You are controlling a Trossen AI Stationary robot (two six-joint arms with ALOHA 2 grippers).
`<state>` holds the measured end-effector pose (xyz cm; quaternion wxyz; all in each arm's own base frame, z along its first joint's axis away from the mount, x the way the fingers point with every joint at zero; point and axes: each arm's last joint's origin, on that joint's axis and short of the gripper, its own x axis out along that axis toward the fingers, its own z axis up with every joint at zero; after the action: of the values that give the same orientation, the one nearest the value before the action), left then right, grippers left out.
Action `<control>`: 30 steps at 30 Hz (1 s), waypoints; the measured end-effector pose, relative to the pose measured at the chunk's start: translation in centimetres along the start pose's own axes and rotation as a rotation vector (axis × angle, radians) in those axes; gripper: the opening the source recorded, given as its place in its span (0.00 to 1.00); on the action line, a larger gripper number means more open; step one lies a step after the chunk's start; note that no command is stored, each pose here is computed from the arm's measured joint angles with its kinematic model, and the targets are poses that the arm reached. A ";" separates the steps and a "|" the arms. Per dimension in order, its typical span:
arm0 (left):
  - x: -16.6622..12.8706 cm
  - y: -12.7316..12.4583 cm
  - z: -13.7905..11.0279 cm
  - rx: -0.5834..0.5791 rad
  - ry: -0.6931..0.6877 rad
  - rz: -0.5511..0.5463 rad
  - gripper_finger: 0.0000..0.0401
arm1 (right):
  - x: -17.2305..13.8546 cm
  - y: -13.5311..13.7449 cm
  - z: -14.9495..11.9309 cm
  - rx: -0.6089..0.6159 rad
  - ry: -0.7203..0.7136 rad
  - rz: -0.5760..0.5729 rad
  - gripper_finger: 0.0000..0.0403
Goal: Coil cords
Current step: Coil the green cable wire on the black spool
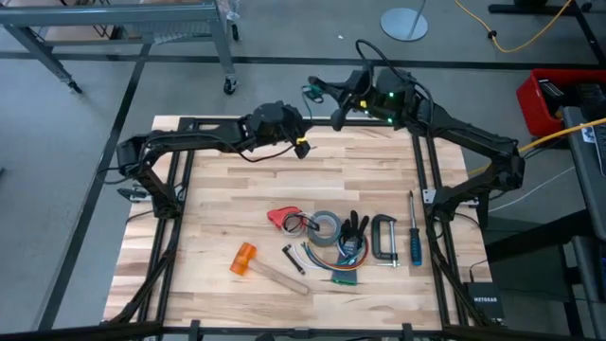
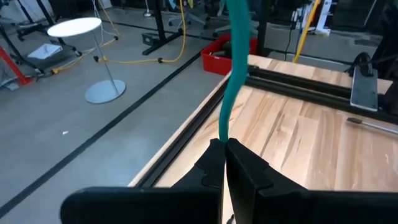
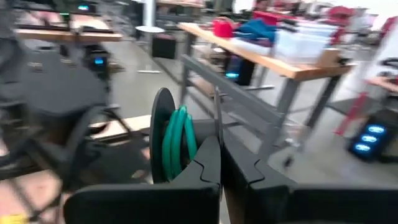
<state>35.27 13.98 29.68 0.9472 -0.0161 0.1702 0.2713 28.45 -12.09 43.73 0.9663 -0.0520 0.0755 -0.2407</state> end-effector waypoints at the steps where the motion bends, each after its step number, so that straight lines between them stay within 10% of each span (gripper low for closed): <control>1: 0.1 0.0 -0.1 -0.004 0.004 0.000 0.00 | 0.2 0.1 -0.1 0.009 0.002 0.015 0.00; 12: 0.6 -1.8 0.3 -0.062 -0.088 -0.143 0.00 | 2.6 0.2 0.1 0.033 -0.135 -0.045 0.00; 30: -0.5 -2.7 -0.4 0.017 0.156 -0.356 0.00 | 6.7 1.0 -5.3 -0.174 0.195 -0.077 0.00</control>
<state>36.18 11.33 29.29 0.9642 -0.0589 0.2401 0.0960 33.87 -14.68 37.61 0.9362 -0.1147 0.1874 -0.2742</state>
